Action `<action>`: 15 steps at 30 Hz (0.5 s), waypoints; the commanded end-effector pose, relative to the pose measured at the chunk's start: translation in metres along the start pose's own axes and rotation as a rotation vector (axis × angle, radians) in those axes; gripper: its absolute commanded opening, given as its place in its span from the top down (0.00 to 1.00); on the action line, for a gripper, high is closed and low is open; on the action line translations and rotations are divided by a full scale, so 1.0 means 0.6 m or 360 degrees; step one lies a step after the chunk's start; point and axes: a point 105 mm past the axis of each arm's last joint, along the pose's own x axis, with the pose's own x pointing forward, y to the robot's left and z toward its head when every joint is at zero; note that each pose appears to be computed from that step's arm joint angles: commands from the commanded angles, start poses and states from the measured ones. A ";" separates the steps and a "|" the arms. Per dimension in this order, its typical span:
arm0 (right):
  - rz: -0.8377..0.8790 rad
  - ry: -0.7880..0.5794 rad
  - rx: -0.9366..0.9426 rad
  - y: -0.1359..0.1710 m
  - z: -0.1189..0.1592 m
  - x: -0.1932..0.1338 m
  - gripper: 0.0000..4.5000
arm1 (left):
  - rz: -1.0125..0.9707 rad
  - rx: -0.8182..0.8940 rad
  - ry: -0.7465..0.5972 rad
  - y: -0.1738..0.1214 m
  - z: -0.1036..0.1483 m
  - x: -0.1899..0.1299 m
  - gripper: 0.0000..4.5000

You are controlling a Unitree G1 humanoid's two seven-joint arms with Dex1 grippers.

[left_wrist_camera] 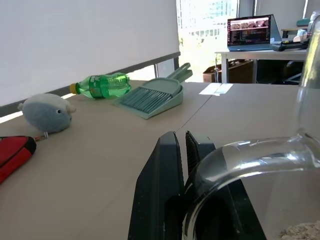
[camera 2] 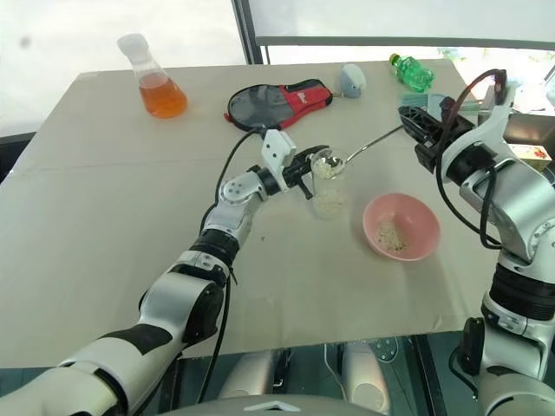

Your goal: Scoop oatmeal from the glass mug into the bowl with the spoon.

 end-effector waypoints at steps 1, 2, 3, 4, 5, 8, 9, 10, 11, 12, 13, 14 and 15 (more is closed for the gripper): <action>0.0055 -0.0075 -0.0015 0.016 0.015 -0.015 1.00 | -0.0016 0.0070 -0.0112 0.000 0.031 0.012 1.00; 0.0052 -0.0079 -0.0017 0.015 0.015 -0.017 1.00 | -0.0018 0.0067 -0.0107 0.000 0.029 0.012 1.00; 0.0057 -0.0087 -0.0017 0.016 0.017 -0.018 1.00 | -0.0019 0.0066 -0.0100 -0.001 0.028 0.012 1.00; 0.0067 -0.0091 -0.0022 0.018 0.017 -0.019 1.00 | -0.0019 0.0064 -0.0092 -0.001 0.026 0.012 1.00; 0.0074 -0.0095 -0.0026 0.020 0.018 -0.020 1.00 | -0.0020 0.0061 -0.0085 -0.001 0.025 0.012 1.00; 0.0095 -0.0092 -0.0056 0.025 0.020 -0.021 1.00 | -0.0023 0.0049 -0.0070 -0.001 0.022 0.012 1.00; 0.0102 -0.0095 -0.0056 0.027 0.020 -0.021 1.00 | -0.0023 0.0046 -0.0065 0.000 0.021 0.012 1.00; 0.0105 -0.0096 -0.0060 0.027 0.021 -0.022 1.00 | -0.0022 0.0042 -0.0061 0.000 0.020 0.012 1.00; 0.0102 -0.0098 -0.0065 0.027 0.021 -0.024 1.00 | -0.0021 0.0037 -0.0053 0.000 0.018 0.012 1.00; 0.0100 -0.0101 -0.0066 0.026 0.022 -0.024 1.00 | -0.0020 0.0034 -0.0044 0.000 0.017 0.012 1.00; 0.0100 -0.0103 -0.0070 0.026 0.022 -0.026 1.00 | -0.0018 0.0031 -0.0038 0.001 0.015 0.011 1.00; 0.0101 -0.0104 -0.0071 0.026 0.022 -0.027 1.00 | -0.0012 0.0022 -0.0031 0.002 0.013 0.010 1.00; 0.0106 -0.0106 -0.0071 0.026 0.021 -0.027 1.00 | -0.0006 0.0017 -0.0022 0.003 0.011 0.009 1.00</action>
